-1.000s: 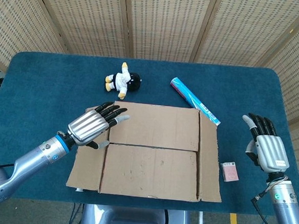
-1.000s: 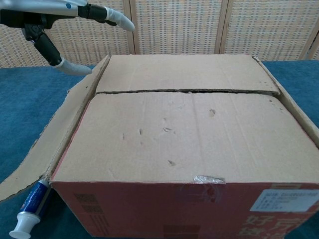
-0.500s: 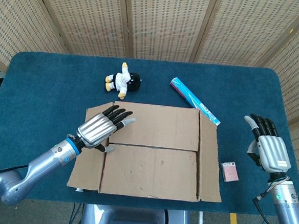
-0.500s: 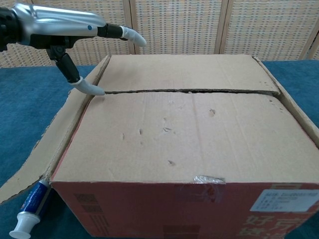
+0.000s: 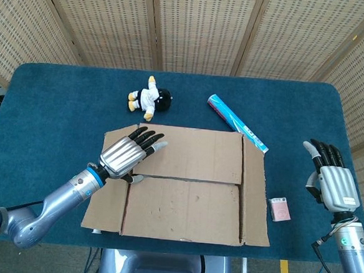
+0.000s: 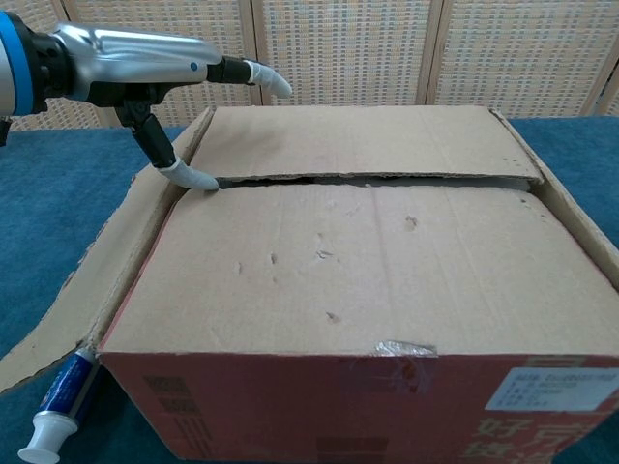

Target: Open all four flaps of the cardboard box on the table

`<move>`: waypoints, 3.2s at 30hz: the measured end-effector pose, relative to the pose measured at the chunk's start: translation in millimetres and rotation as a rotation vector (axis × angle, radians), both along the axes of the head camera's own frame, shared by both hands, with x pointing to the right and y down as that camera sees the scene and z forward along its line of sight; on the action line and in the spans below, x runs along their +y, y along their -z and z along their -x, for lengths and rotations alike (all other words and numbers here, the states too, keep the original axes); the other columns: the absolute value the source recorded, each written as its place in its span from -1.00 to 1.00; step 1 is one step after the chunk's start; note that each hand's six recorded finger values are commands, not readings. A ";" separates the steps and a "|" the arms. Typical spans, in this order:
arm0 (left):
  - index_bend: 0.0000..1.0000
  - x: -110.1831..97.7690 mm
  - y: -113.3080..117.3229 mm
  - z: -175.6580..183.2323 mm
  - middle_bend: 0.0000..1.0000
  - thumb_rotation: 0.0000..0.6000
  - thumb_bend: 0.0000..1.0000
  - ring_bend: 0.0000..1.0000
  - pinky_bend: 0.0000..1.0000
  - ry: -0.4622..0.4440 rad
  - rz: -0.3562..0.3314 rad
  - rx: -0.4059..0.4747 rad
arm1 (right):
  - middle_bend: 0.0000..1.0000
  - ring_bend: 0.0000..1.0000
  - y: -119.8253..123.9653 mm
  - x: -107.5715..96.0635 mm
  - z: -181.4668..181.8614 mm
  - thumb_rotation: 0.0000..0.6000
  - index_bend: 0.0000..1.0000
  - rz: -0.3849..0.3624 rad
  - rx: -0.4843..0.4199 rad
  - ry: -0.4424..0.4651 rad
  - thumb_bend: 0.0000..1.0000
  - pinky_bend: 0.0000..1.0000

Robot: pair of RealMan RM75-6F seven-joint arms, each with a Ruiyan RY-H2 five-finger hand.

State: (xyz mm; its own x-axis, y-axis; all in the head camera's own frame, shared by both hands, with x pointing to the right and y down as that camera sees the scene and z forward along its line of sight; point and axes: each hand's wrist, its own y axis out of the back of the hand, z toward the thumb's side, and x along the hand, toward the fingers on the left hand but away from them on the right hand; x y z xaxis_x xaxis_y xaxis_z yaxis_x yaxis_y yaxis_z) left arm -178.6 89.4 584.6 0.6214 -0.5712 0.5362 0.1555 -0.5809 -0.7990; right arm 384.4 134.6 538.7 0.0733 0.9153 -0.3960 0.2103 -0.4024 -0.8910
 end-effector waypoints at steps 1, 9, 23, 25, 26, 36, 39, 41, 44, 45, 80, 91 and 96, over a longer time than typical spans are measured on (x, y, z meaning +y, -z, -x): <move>-0.92 0.3 -0.7 -0.3 -1.00 0.75 -0.50 -1.00 -1.00 0.001 0.004 -0.001 | -0.89 -1.00 0.2 0.1 -0.2 1.00 -0.83 0.000 0.000 -0.001 1.00 -1.00; -0.92 -0.2 -3.4 -1.3 -1.00 0.75 -0.50 -1.00 -1.00 0.000 -0.011 -0.010 | -0.89 -1.00 1.3 0.6 -1.4 1.00 -0.83 -0.002 0.000 -0.004 1.00 -1.00; -0.92 -8.4 -0.8 -1.6 -1.00 0.76 -0.48 -1.00 -1.00 0.035 -0.098 0.003 | -0.89 -1.00 5.0 0.6 -4.7 1.00 -0.83 -0.012 0.002 -0.015 1.00 -1.00; -0.92 -10.1 1.7 -1.4 -1.00 0.76 -0.47 -1.00 -1.00 0.043 -0.113 0.013 | -0.89 -1.00 5.3 0.7 -4.9 1.00 -0.83 -0.013 0.002 -0.015 1.00 -1.00; -0.92 -11.2 4.0 -1.2 -1.00 0.75 -0.47 -1.00 -1.00 0.047 -0.127 0.021 | -0.89 -1.00 5.4 0.7 -4.9 1.00 -0.83 -0.013 0.001 -0.015 1.00 -1.00; -0.92 -22.1 29.8 5.7 -1.00 0.75 -0.47 -1.00 -1.00 0.089 -0.231 0.102 | -0.89 -1.00 6.9 0.5 -4.8 1.00 -0.83 -0.019 -0.003 -0.016 1.00 -1.00; -0.92 -28.1 35.9 6.7 -1.00 0.75 -0.47 -1.00 -1.00 0.111 -0.253 0.127 | -0.89 -1.00 7.8 0.7 -5.0 1.00 -0.83 -0.020 -0.002 -0.016 1.00 -1.00; -0.92 -32.8 39.4 6.9 -1.00 0.75 -0.47 -1.00 -1.00 0.124 -0.273 0.141 | -0.89 -1.00 8.1 0.8 -5.3 1.00 -0.83 -0.021 -0.002 -0.016 1.00 -1.00; -0.92 -41.5 43.1 7.0 -1.00 0.75 -0.47 -1.00 -1.00 0.141 -0.304 0.154 | -0.89 -1.00 9.4 1.1 -6.5 1.00 -0.83 -0.024 -0.001 -0.020 0.99 -1.00; -0.92 -45.4 44.1 6.9 -1.00 0.75 -0.47 -1.00 -1.00 0.147 -0.315 0.155 | -0.89 -1.00 10.1 1.2 -7.2 1.00 -0.83 -0.025 -0.001 -0.022 0.99 -1.00; -0.92 -143.9 -5.9 0.2 -1.00 0.75 -0.52 -1.00 -1.00 0.332 -0.381 -0.011 | -0.89 -1.00 13.3 1.1 -6.1 1.00 -0.83 -0.021 0.005 -0.022 1.00 -1.00; -0.54 -107.1 17.6 14.6 -1.00 0.26 -0.61 -1.00 -1.00 0.317 -0.084 0.114 | -0.89 -1.00 11.4 2.2 -0.1 1.00 -0.83 -0.016 -0.002 -0.008 0.99 -1.00; -0.39 -87.2 19.2 22.5 -1.00 -0.16 -0.63 -1.00 -1.00 0.331 0.069 0.158 | -0.89 -1.00 12.4 3.7 -0.4 1.00 -0.83 -0.019 -0.003 -0.011 0.99 -1.00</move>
